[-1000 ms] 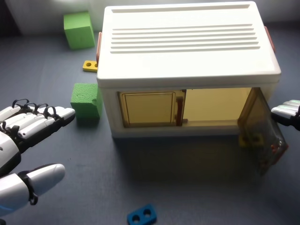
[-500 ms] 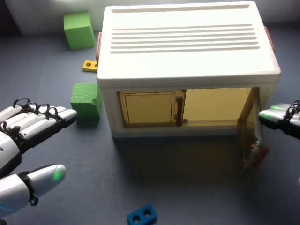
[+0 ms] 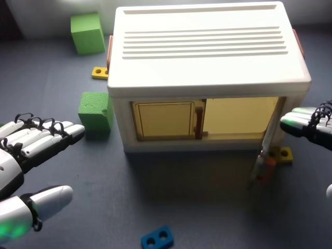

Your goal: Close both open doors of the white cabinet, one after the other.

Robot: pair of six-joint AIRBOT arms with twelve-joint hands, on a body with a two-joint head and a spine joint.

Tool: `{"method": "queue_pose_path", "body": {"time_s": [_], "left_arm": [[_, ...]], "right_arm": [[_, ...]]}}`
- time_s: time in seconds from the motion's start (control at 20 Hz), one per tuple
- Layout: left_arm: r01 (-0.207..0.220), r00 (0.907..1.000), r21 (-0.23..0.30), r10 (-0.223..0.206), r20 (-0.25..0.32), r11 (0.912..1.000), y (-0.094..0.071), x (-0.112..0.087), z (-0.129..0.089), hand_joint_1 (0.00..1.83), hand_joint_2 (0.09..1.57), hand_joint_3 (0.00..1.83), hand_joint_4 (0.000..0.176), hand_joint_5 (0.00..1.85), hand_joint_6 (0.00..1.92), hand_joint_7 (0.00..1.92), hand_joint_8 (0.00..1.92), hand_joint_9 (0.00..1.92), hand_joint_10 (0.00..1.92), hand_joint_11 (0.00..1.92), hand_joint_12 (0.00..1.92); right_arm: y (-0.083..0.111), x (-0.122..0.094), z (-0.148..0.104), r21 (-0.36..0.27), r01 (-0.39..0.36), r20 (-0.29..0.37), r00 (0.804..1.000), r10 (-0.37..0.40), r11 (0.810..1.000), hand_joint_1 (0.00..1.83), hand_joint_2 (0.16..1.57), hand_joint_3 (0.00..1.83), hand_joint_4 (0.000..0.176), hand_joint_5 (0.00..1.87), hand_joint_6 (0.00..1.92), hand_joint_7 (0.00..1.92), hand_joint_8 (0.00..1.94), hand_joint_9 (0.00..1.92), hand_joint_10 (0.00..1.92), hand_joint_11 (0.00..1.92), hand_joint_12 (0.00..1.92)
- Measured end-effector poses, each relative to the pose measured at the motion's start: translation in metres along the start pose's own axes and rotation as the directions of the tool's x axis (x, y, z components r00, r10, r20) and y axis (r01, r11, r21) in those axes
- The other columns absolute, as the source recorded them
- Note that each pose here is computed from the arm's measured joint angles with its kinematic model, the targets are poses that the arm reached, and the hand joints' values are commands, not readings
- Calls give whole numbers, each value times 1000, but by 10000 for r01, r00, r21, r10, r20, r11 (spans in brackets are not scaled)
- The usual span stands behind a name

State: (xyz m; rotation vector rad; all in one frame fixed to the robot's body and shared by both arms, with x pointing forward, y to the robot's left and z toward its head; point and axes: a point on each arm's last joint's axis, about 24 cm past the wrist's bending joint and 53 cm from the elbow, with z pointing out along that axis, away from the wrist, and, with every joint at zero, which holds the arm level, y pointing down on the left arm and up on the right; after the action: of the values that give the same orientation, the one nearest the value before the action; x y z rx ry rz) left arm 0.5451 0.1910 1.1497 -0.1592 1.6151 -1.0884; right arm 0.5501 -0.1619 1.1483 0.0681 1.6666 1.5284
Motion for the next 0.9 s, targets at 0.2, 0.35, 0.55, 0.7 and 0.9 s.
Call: {"method": "queue_pose_path", "body": {"time_s": [0.2,0.35,0.55,0.7,0.9], "left_arm": [[4,10000,-14,-4,12,10000,0,0,0,0,1459,2,0,118,0,136,1,161,1,0,517],[9,10000,-19,-9,11,10000,0,0,0,0,1460,1,0,124,3,139,4,169,4,0,544],[11,10000,-13,-11,5,10000,0,0,0,0,1460,1,0,115,0,127,1,161,1,0,546],[14,10000,-16,-14,2,10000,0,0,0,0,1468,2,0,115,2,131,2,165,2,0,543],[47,10000,-26,-47,5,10000,1,1,0,0,1468,1,0,111,1,131,3,166,3,0,562]], "right_arm": [[-2,9,0,68,16,-381,9993,-13,10000,0,1408,13,0,0,0,0,0,0,0,0,0],[-2,15,4,53,25,-567,9984,-22,10000,0,1417,13,0,0,0,0,0,0,0,0,0],[-1,29,14,-111,-54,-871,9962,44,9999,0,1442,19,0,0,0,0,0,0,0,0,0],[-5,35,20,-104,-30,-1047,9945,19,9999,0,1452,17,0,0,0,0,0,0,0,0,0],[-5,31,26,-193,51,-942,9955,-69,9998,0,1456,11,0,14,5,0,0,0,0,0,0]]}}
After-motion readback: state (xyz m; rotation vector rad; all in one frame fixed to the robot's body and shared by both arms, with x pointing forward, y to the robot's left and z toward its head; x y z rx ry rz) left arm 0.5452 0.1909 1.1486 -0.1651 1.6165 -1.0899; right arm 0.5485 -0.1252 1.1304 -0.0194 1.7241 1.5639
